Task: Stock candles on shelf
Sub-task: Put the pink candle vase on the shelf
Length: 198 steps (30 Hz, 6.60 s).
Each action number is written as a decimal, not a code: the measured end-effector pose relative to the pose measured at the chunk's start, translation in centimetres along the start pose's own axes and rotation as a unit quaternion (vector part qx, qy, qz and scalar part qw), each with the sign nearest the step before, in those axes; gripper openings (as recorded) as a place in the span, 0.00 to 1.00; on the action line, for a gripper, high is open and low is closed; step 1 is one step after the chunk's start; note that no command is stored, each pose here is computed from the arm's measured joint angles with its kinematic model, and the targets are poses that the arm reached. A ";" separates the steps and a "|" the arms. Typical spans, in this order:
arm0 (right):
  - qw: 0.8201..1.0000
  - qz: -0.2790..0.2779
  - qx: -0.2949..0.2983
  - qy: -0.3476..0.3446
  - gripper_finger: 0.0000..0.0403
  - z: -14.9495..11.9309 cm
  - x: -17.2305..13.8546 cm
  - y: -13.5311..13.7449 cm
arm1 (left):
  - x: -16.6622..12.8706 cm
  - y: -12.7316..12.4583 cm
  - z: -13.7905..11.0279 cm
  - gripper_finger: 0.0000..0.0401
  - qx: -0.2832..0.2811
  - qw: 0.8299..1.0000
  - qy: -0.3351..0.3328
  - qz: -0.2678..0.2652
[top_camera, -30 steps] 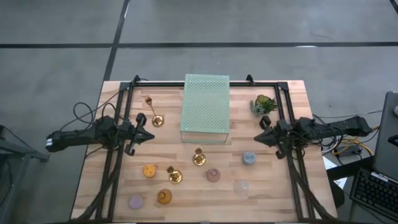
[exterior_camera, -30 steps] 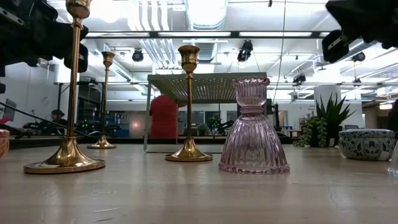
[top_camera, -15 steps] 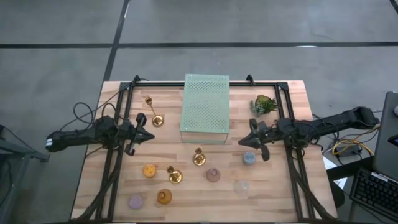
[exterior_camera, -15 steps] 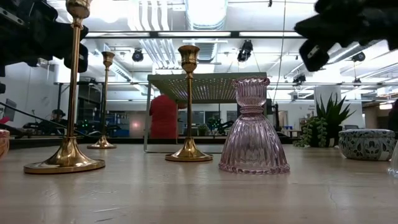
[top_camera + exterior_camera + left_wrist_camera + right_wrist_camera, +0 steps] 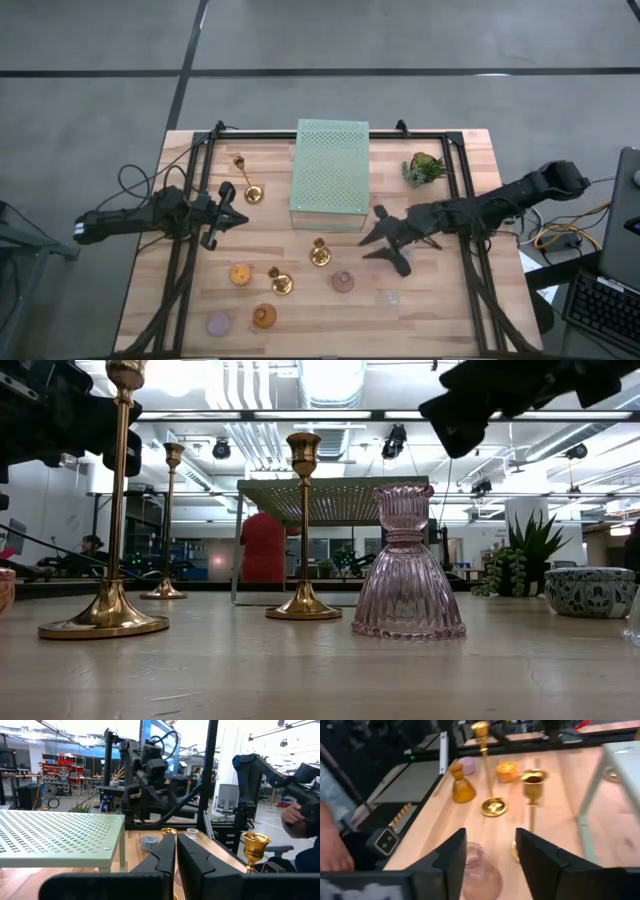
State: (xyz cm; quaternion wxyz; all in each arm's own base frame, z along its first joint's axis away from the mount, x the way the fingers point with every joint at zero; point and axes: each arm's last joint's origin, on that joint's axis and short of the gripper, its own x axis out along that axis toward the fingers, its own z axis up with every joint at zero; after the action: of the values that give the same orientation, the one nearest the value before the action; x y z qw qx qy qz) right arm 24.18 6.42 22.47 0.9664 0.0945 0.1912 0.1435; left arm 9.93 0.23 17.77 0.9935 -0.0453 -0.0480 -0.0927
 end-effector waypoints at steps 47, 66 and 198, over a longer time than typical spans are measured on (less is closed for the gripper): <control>0.990 -0.108 -0.021 0.087 0.66 -6.9 9.6 4.3 | 0.0 0.0 0.0 0.05 0.000 1.000 0.001 0.000; 0.990 -0.115 -0.035 0.068 0.55 -6.7 9.7 4.3 | 0.0 0.0 0.0 0.05 0.000 1.000 0.000 0.000; 0.841 -0.510 0.032 -0.175 0.38 5.9 -5.0 -21.2 | 0.0 0.0 -0.2 0.05 -0.003 1.000 0.011 0.001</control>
State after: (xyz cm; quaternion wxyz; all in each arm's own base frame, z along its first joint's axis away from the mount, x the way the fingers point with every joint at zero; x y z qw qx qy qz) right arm 27.19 -15.85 24.54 0.9167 0.0383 0.0445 -0.3952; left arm 9.96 0.24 17.55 0.9939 -0.0476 -0.0366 -0.0921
